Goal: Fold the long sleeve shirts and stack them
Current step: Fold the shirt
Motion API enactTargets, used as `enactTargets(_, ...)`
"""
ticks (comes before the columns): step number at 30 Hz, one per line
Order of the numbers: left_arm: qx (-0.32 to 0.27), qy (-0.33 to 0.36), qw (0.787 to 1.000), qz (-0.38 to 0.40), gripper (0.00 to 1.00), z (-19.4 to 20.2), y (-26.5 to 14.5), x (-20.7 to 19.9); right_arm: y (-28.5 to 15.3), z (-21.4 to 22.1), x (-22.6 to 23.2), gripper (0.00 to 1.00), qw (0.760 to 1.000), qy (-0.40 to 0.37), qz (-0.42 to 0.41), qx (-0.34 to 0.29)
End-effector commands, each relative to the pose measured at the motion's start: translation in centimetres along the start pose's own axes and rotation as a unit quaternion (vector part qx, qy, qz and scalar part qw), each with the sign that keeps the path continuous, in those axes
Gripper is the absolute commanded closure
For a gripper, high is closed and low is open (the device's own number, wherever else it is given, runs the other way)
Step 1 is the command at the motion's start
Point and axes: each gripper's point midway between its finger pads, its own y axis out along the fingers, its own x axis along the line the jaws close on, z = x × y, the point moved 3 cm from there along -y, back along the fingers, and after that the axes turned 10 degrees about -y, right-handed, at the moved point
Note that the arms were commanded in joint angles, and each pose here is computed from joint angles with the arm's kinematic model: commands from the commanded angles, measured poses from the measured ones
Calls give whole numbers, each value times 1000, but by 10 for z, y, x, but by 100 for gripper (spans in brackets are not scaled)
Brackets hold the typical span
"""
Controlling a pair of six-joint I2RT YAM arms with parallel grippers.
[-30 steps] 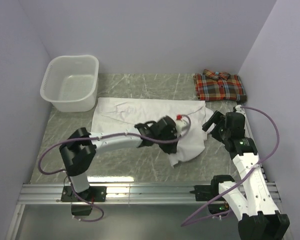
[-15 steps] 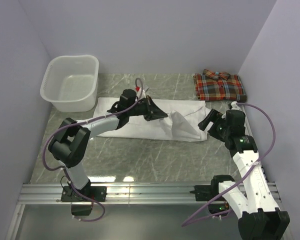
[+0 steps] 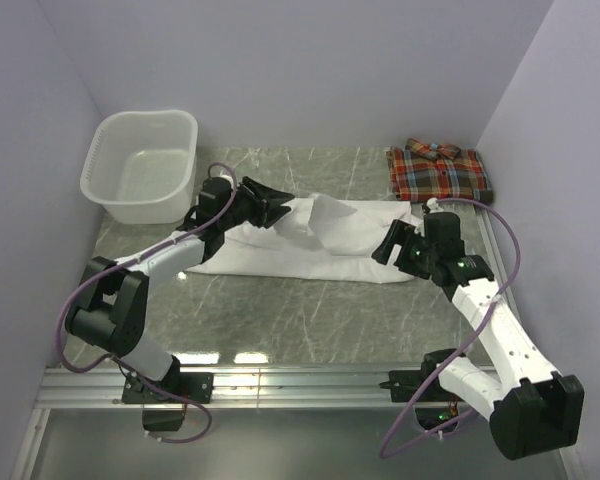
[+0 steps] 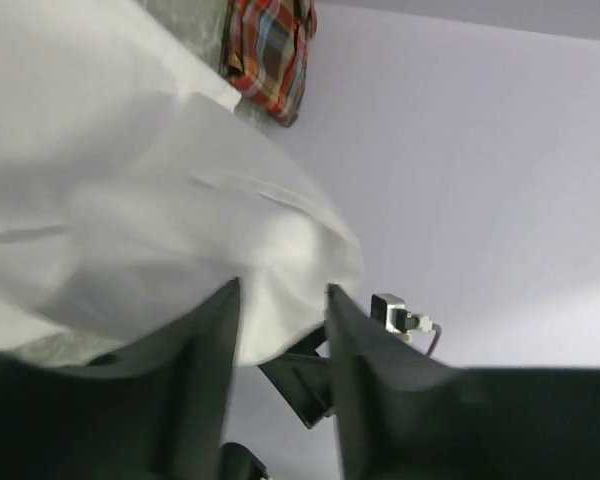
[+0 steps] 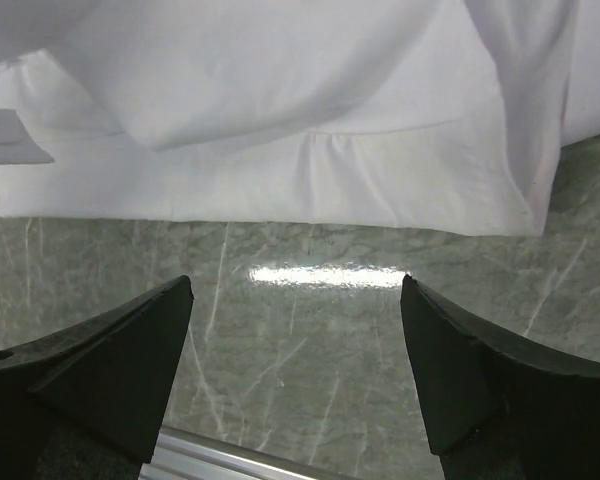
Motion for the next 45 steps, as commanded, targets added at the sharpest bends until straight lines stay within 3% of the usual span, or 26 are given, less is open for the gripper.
enactTargets(1,-52,-23,998,-1,48,-12,-4,-10,8,-12,6,9,1000,-11,-6,-23)
enactTargets(4,-60,-13,998,-20,36,-15,-6,-12,13,-15,6,9,1000,-13,-1,-23)
enactTargets(9,-113,32,988,-96,27,-39,-25,4,22,-15,3,9,1000,-15,6,-15)
enactTargets(12,-146,99,973,-145,28,-61,-38,4,29,-14,4,10,1000,-15,2,-8)
enactTargets(13,-147,151,964,-159,28,-66,-39,5,31,-15,5,11,1000,-17,0,-8)
enactTargets(16,-107,235,948,-186,33,-49,-32,4,39,-18,7,13,1000,-16,0,-2)
enactTargets(19,-53,348,908,-225,33,-20,-21,22,50,-20,11,16,1000,-14,-7,6)
enactTargets(21,-24,426,870,-246,34,6,-13,39,58,-19,14,17,1000,-9,-13,16)
enactTargets(24,-32,503,813,-291,34,25,-8,70,65,-19,17,18,1000,-6,-18,23)
enactTargets(27,-42,528,792,-303,34,35,1,89,70,-16,16,18,1000,2,-14,25)
enactTargets(35,-92,534,776,-323,37,33,29,112,80,-3,9,18,999,15,-3,35)
enactTargets(40,-101,535,769,-336,45,28,41,120,83,2,8,18,999,20,-6,38)
enactTargets(45,-93,525,779,-330,49,32,52,124,84,6,8,18,999,24,-7,43)
